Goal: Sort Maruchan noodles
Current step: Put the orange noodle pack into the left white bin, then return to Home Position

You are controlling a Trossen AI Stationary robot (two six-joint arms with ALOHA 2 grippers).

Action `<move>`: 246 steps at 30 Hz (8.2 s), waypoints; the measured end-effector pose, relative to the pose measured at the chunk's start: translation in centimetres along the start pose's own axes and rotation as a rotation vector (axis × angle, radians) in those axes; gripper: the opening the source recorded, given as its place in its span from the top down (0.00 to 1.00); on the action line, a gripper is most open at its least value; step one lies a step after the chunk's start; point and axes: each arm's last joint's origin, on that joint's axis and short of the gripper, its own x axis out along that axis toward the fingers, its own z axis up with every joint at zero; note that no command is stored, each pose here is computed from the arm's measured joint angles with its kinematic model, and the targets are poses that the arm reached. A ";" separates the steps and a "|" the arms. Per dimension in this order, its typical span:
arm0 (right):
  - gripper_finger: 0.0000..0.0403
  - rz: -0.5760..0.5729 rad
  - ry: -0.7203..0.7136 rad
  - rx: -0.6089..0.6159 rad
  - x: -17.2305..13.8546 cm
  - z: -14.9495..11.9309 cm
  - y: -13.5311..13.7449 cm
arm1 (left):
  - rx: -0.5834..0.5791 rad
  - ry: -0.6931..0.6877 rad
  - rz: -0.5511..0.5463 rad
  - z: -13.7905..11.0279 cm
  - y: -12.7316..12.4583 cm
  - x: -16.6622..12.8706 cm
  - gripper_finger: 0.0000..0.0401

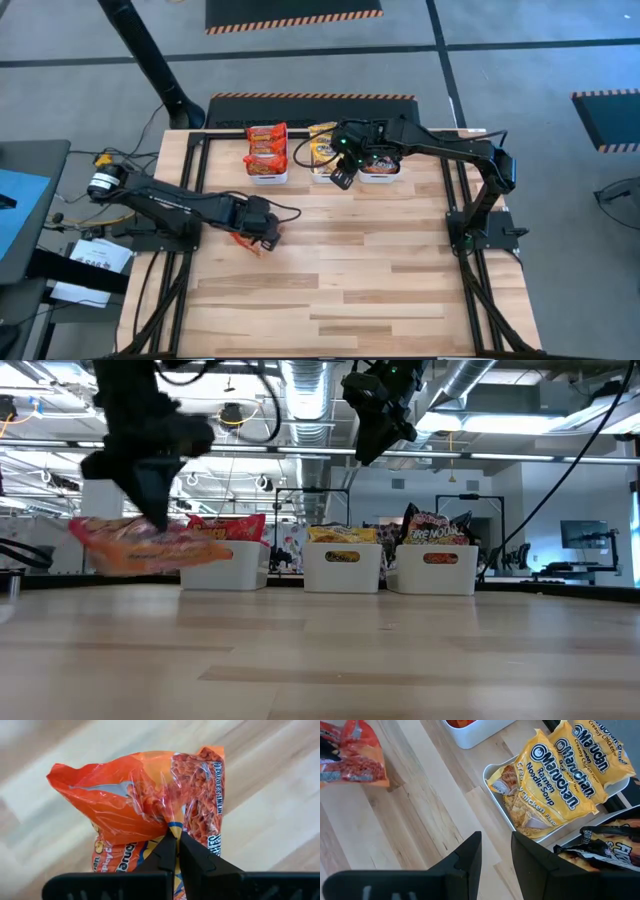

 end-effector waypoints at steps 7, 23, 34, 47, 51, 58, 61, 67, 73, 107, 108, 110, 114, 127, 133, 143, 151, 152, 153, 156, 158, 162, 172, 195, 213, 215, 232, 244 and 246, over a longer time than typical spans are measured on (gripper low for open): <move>0.67 0.001 0.000 0.000 0.0 0.0 0.1 | 0.166 -0.188 0.088 1.4 -0.7 -2.1 1.00; 0.67 0.020 -0.001 0.028 -0.1 -0.3 1.2 | 0.675 -0.228 0.473 7.6 3.4 -1.9 1.00; 0.67 0.020 0.000 0.085 -0.1 -0.3 1.3 | 0.834 -0.252 0.468 10.7 4.7 -1.1 1.00; 0.67 0.022 0.000 0.090 -0.2 -0.3 1.4 | 0.839 -0.193 0.486 13.1 6.5 1.8 1.00; 0.67 0.023 -0.001 0.090 -0.2 -0.3 1.4 | 0.814 -0.186 0.548 13.6 7.0 2.5 1.00; 0.67 0.022 -0.002 0.091 -0.2 -0.3 1.4 | 0.858 -0.187 0.518 14.5 7.7 2.7 1.00; 0.67 0.022 -0.002 0.091 -0.2 -0.3 1.4 | 0.866 -0.178 0.494 14.6 7.9 2.8 1.00; 0.67 0.022 -0.002 0.091 -0.2 -0.3 1.4 | 0.876 -0.154 0.430 14.8 8.5 2.8 0.99; 0.67 0.022 -0.002 0.091 -0.2 -0.3 1.4 | 0.951 -0.112 0.376 15.0 9.2 3.0 0.90; 0.67 0.029 -0.035 0.103 -0.2 0.0 1.4 | 0.789 -0.058 0.271 15.3 11.3 3.0 0.74; 0.67 0.028 -0.035 0.103 -0.2 0.0 1.4 | 0.783 -0.067 0.266 15.2 11.2 2.8 0.74; 0.67 0.028 -0.034 0.103 -0.2 0.0 1.4 | 0.766 -0.086 0.258 15.2 11.0 2.5 0.74; 0.67 0.028 -0.034 0.103 -0.2 0.0 1.4 | 0.724 -0.114 0.251 15.1 11.0 1.9 0.74; 0.67 0.028 -0.034 0.103 -0.2 0.0 1.4 | 0.636 -0.121 0.162 14.7 10.9 1.0 0.74; 0.67 0.028 -0.033 0.103 -0.2 0.0 1.4 | 0.614 -0.134 0.154 14.5 11.0 0.3 0.74; 0.67 0.027 -0.030 0.103 -0.2 0.0 1.4 | 0.514 -0.136 0.050 14.3 10.8 -0.2 0.74; 0.67 0.028 -0.030 0.103 -0.2 0.0 1.4 | 0.499 -0.138 0.061 14.4 10.8 -0.4 0.74; 0.67 0.028 -0.030 0.103 -0.2 0.0 1.4 | 0.505 -0.139 0.068 14.6 10.8 -0.6 0.74; 0.67 0.028 -0.030 0.103 -0.2 0.0 1.4 | 0.509 -0.146 0.070 14.7 10.7 -0.9 0.74; 0.67 0.028 -0.030 0.103 -0.2 0.0 1.4 | 0.511 -0.166 0.070 15.4 10.4 -1.9 0.74; 0.67 0.028 -0.030 0.103 -0.2 0.0 1.4 | 0.512 -0.176 0.069 15.8 10.3 -2.8 0.74; 0.67 0.029 -0.030 0.102 -0.2 -0.1 1.5 | 0.509 -0.157 0.020 16.2 10.0 -4.1 0.74; 0.67 0.029 -0.028 0.101 -0.2 -0.1 1.5 | 0.480 0.018 -0.124 14.3 9.7 -0.5 0.74; 0.67 0.029 -0.025 0.106 -0.2 -0.1 1.5 | 0.468 0.186 -0.004 15.4 12.9 6.5 0.74; 0.67 0.027 -0.023 0.109 -0.2 -0.1 1.5 | 0.496 0.051 -0.059 16.0 12.0 2.5 0.74; 0.67 0.027 -0.023 0.109 -0.2 -0.1 1.5 | 0.487 0.049 -0.058 16.1 12.0 2.0 0.74; 0.67 0.130 -0.121 0.009 -4.6 -2.9 1.4 | 0.434 -0.396 -0.404 12.3 10.6 -8.4 0.74; 0.67 0.375 -0.600 0.041 -6.4 -9.5 -0.9 | 0.382 -0.751 -0.553 2.3 13.8 -10.2 0.74; 0.67 0.424 -0.644 0.025 -6.3 -10.2 -1.0 | 0.358 -0.794 -0.582 1.1 14.5 -9.9 0.74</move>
